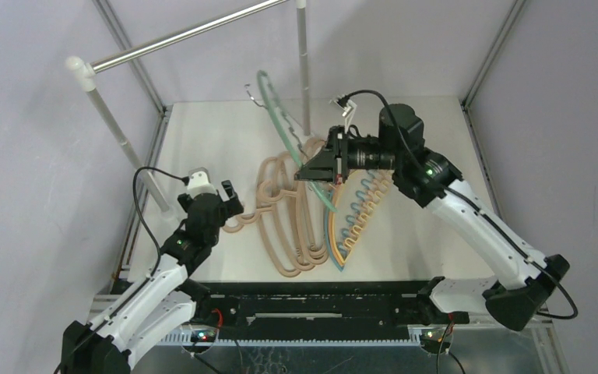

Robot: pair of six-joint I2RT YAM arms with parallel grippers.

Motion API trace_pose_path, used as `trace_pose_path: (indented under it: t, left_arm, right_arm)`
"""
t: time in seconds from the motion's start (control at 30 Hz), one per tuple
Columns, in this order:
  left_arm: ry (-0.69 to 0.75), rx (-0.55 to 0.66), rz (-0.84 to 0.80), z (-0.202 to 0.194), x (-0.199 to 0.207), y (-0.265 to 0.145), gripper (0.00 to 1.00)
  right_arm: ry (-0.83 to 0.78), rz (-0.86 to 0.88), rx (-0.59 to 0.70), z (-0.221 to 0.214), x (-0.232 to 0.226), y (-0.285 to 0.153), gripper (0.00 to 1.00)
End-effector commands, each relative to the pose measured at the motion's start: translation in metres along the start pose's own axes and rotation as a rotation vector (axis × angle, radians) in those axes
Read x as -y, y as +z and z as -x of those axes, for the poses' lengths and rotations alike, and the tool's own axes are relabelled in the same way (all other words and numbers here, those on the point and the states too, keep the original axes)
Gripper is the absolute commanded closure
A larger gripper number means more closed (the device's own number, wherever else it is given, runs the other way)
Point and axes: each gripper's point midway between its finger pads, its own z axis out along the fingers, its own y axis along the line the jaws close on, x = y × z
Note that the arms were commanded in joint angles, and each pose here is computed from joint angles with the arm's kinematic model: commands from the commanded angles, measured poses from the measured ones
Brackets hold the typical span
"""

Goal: Organize the hangers

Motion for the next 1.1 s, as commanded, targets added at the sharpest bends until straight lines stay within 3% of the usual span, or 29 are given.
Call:
trace_pose_path:
  t: [0.0,0.6,1.07]
  left_arm:
    - [-0.039,0.055,0.001,0.025,0.006,-0.004,0.01]
    - [-0.042,0.062,0.014,0.025,0.002,-0.005,0.01]
    - [-0.040,0.059,0.013,0.017,-0.005,-0.011,0.01]
  right_arm:
    - [0.013,0.304,-0.031,0.024,-0.056,-0.008,1.00]
    - [0.003,0.504,0.206,0.164,0.008,0.041,1.00]
    - [0.133,0.432,0.276,0.194,0.097,0.069,1.00]
